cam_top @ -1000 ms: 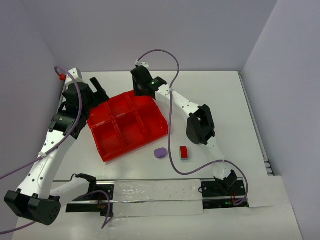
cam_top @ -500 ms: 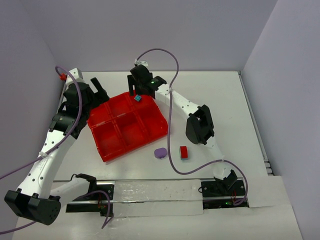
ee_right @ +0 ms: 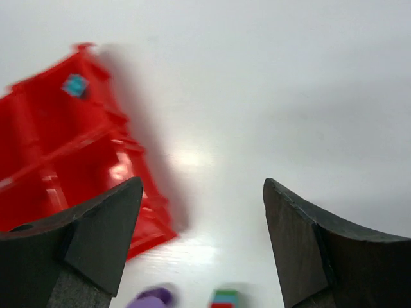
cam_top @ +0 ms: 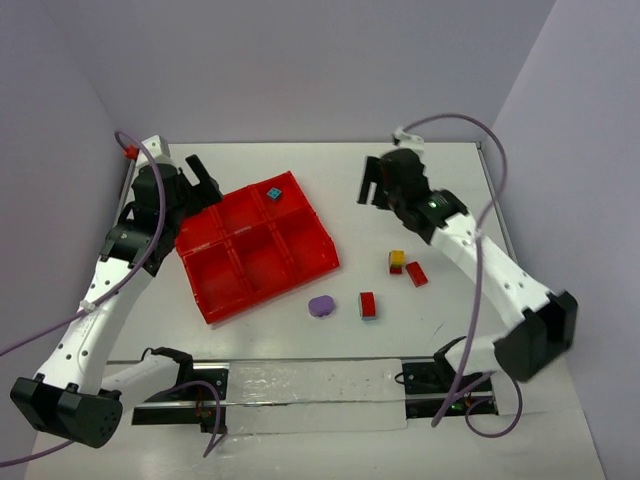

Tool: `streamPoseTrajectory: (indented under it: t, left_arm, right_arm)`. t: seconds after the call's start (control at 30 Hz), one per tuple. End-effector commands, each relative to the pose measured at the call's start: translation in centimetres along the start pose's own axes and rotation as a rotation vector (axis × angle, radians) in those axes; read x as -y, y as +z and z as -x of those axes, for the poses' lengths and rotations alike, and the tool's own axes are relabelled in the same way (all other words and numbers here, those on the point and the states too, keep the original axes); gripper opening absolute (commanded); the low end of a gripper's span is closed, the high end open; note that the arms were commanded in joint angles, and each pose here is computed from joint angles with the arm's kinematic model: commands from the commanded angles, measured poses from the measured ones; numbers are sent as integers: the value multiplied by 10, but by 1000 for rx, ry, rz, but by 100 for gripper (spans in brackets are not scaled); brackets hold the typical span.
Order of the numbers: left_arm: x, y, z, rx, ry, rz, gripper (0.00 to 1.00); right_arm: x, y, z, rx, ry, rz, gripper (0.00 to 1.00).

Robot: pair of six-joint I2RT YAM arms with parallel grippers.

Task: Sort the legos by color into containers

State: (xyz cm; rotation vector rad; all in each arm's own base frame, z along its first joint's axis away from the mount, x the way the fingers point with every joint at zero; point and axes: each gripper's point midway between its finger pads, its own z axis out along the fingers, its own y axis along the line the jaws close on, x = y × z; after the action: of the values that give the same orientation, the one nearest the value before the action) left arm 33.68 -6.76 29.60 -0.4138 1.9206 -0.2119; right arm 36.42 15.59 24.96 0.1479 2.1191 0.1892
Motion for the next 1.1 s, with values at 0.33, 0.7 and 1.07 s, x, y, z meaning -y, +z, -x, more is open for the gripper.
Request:
streamPoseTrajectory:
  t: [0.33, 0.7, 1.07]
  left_arm:
    - [23, 13, 1, -3, -5, -90, 99]
    - [21, 12, -4, -12, -7, -89, 99]
    - [22, 12, -4, -16, -11, -95, 99]
  right_arm:
    - [107, 12, -134, -246, 106, -213, 82]
    - [103, 40, -161, -320, 72, -171, 74]
    - [108, 50, -167, -344, 40, -197, 58]
